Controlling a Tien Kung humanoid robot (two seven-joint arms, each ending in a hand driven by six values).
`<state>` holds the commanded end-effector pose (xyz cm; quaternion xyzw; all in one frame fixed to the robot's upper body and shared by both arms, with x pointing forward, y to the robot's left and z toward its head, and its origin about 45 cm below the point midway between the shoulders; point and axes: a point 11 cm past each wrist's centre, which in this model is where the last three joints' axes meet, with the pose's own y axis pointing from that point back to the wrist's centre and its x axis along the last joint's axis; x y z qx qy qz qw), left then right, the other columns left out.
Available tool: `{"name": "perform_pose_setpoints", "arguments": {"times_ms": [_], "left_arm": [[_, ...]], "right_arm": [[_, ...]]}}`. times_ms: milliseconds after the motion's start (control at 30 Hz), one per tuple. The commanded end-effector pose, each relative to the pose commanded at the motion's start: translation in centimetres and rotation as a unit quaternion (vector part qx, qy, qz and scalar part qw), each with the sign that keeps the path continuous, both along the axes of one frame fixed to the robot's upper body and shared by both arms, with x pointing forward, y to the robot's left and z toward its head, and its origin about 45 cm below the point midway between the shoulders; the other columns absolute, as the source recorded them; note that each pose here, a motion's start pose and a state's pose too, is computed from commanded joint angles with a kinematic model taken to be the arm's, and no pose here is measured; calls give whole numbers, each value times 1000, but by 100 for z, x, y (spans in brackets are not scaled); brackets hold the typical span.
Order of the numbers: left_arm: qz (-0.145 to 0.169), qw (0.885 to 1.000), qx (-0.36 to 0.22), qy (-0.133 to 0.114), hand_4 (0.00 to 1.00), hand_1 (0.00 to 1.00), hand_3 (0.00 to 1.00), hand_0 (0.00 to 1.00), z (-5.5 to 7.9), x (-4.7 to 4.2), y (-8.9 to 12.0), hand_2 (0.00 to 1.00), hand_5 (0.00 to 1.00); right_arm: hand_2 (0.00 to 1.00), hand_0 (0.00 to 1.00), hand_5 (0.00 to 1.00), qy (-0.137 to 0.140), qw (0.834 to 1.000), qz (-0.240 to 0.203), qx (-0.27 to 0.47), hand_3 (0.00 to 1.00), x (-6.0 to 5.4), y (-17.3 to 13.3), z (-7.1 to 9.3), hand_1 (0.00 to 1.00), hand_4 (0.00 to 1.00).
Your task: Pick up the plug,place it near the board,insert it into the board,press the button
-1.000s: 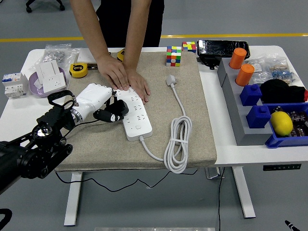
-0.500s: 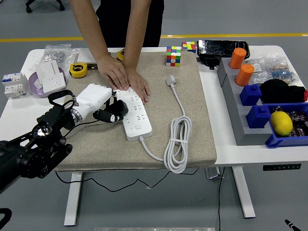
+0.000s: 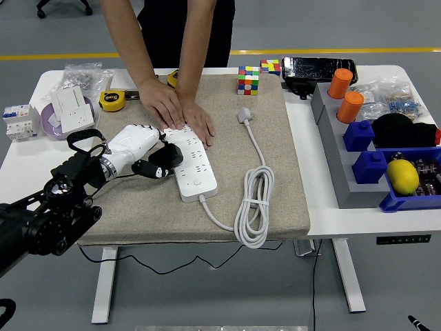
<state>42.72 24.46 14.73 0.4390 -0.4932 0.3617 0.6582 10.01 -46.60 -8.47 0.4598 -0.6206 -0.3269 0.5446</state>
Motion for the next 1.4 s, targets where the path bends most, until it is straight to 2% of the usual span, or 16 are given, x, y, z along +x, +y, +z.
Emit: {"name": "perform_pose_setpoints", "arguments": {"times_ms": [67, 100, 467, 500, 667, 700, 867, 900, 933, 1067, 1100, 1167, 1267, 1300, 1333, 1400], "left_arm": [[0, 1000, 0, 1, 940, 836, 769, 751, -6, -6, 4, 782, 219], [0, 1000, 0, 1, 985, 847, 790, 760, -7, -10, 7, 793, 252], [8, 1000, -20, 4, 998, 849, 800, 764, 61, -4, 68, 794, 275], [10, 1000, -26, 8, 998, 864, 822, 779, 73, -2, 80, 808, 542], [18, 997, -65, 27, 998, 864, 822, 779, 167, 1, 127, 808, 542], [18, 997, -70, 30, 998, 913, 853, 833, 183, 0, 131, 840, 933], [24, 992, -113, 49, 998, 913, 853, 833, 274, -35, 130, 840, 933], [28, 990, -128, 54, 998, 937, 874, 871, 292, -49, 126, 873, 998], [32, 987, -147, 58, 998, 937, 874, 871, 316, -65, 120, 873, 998], [65, 962, -257, 62, 998, 937, 874, 871, 421, -166, 67, 873, 998], [72, 955, -283, 59, 998, 991, 924, 932, 455, -188, 62, 945, 998], [95, 925, -365, 52, 998, 991, 924, 932, 527, -280, 3, 945, 998], [106, 892, -437, 54, 998, 991, 924, 932, 594, -398, -61, 945, 998], [106, 883, -454, 56, 998, 991, 924, 932, 607, -444, -91, 945, 998], [106, 875, -470, 60, 998, 998, 953, 998, 613, -496, -125, 985, 998], [106, 861, -492, 71, 998, 998, 953, 998, 597, -592, -177, 985, 998]], "right_arm": [[752, 820, 921, 0, 1000, 0, 0, 792, -6, -2, -1, 753, 998], [753, 820, 921, 1, 1000, 0, 0, 792, -10, -2, -1, 753, 998], [753, 820, 921, 2, 1000, -1, 1, 792, -30, 9, -11, 753, 998], [752, 821, 921, 2, 1000, -1, 1, 792, -27, 8, -10, 753, 998], [752, 821, 921, 2, 1000, -4, 1, 792, -33, 6, -10, 753, 998], [753, 821, 921, 2, 1000, -4, 1, 791, -35, 6, -11, 754, 998], [753, 821, 921, 1, 1000, -5, 2, 791, -29, 12, -12, 754, 998], [752, 821, 921, 0, 1000, -5, 2, 791, -26, 13, -12, 754, 998], [752, 821, 921, 0, 1000, -6, 2, 791, -25, 15, -12, 754, 998], [752, 821, 921, 0, 1000, -7, 3, 791, -41, 30, -22, 754, 998], [752, 821, 921, 1, 1000, -7, 4, 791, -46, 33, -25, 754, 998], [753, 821, 921, 2, 1000, -8, 5, 791, -64, 47, -35, 754, 998], [753, 821, 921, 3, 1000, -9, 6, 791, -76, 58, -42, 754, 998], [753, 821, 921, 3, 1000, -9, 6, 791, -78, 62, -44, 754, 998], [753, 820, 921, 3, 1000, -9, 7, 791, -79, 65, -45, 754, 998], [753, 820, 921, 2, 1000, -10, 7, 791, -82, 67, -47, 754, 998]]}}
